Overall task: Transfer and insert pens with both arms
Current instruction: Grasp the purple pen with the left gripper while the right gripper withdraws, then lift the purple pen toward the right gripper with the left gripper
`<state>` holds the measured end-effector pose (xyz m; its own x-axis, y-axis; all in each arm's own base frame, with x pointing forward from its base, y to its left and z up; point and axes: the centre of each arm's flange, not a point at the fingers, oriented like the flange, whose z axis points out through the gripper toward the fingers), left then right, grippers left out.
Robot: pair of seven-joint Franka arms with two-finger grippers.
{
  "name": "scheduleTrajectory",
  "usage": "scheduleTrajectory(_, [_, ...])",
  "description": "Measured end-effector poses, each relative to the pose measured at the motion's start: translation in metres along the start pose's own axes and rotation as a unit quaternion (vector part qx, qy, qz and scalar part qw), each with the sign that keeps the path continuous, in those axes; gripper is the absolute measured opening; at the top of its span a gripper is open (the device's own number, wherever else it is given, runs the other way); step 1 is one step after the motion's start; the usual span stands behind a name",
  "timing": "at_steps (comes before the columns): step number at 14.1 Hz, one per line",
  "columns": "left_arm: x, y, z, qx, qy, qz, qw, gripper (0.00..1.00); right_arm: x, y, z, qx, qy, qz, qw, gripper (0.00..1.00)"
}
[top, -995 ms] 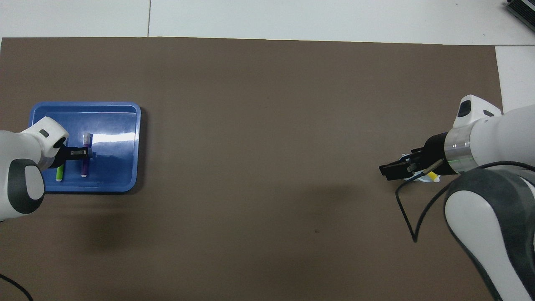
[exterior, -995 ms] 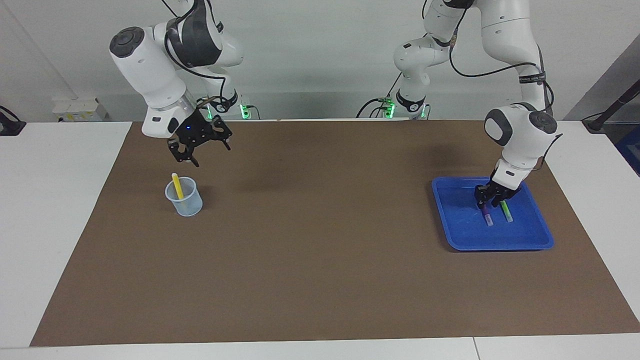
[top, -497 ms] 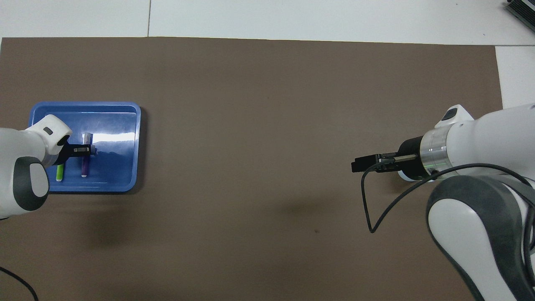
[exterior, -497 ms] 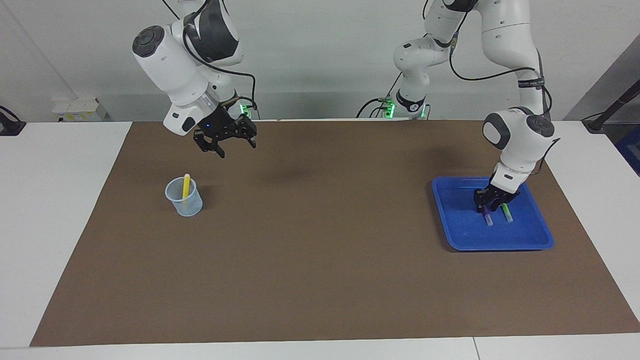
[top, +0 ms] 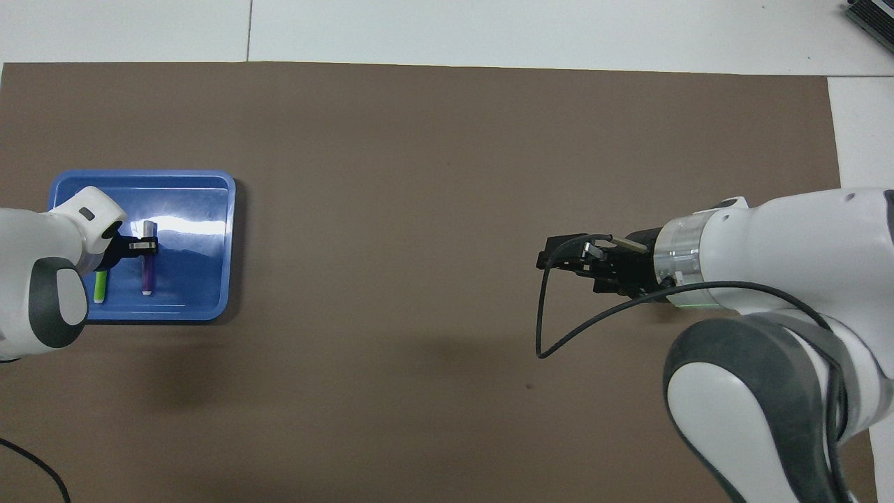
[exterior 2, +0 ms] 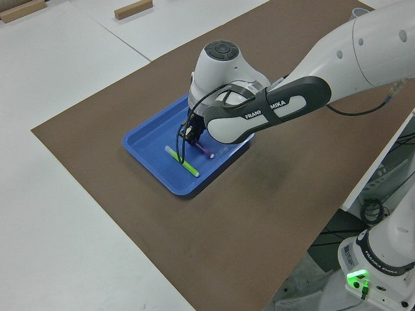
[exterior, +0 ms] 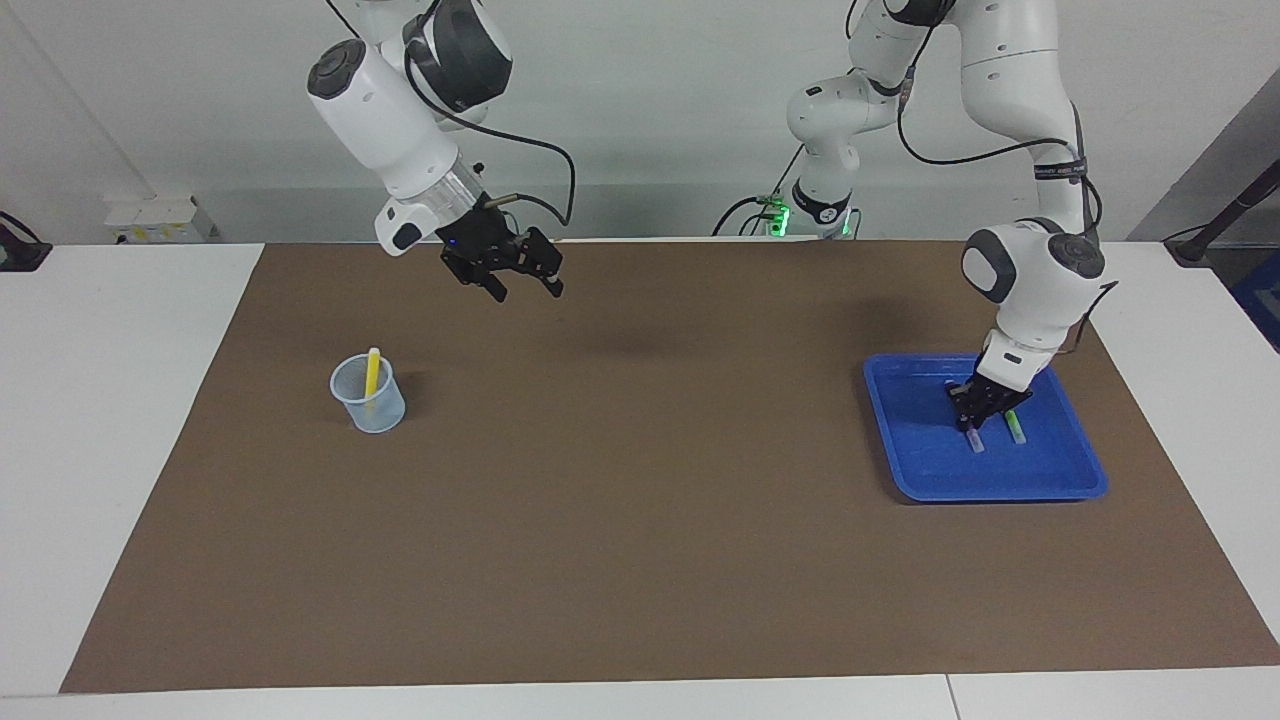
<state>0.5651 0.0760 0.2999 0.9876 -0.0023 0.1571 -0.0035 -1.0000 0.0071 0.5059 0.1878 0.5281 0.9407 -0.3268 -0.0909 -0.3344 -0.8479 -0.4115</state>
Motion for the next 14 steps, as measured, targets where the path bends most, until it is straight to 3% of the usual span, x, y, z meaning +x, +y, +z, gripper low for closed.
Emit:
scheduleTrajectory(5, [0.0, 0.0, 0.0, 0.0, -0.002, -0.007, 1.0, 0.17, -0.015, -0.017, 0.011, 0.003, -0.002, 0.04, 0.999, 1.0])
scheduleTrajectory(14, [0.036, 0.045, -0.044, -0.012, -0.067, -0.084, 0.994, 0.17, -0.025, -0.034, 0.019, 0.036, 0.005, 0.087, 0.996, 1.0])
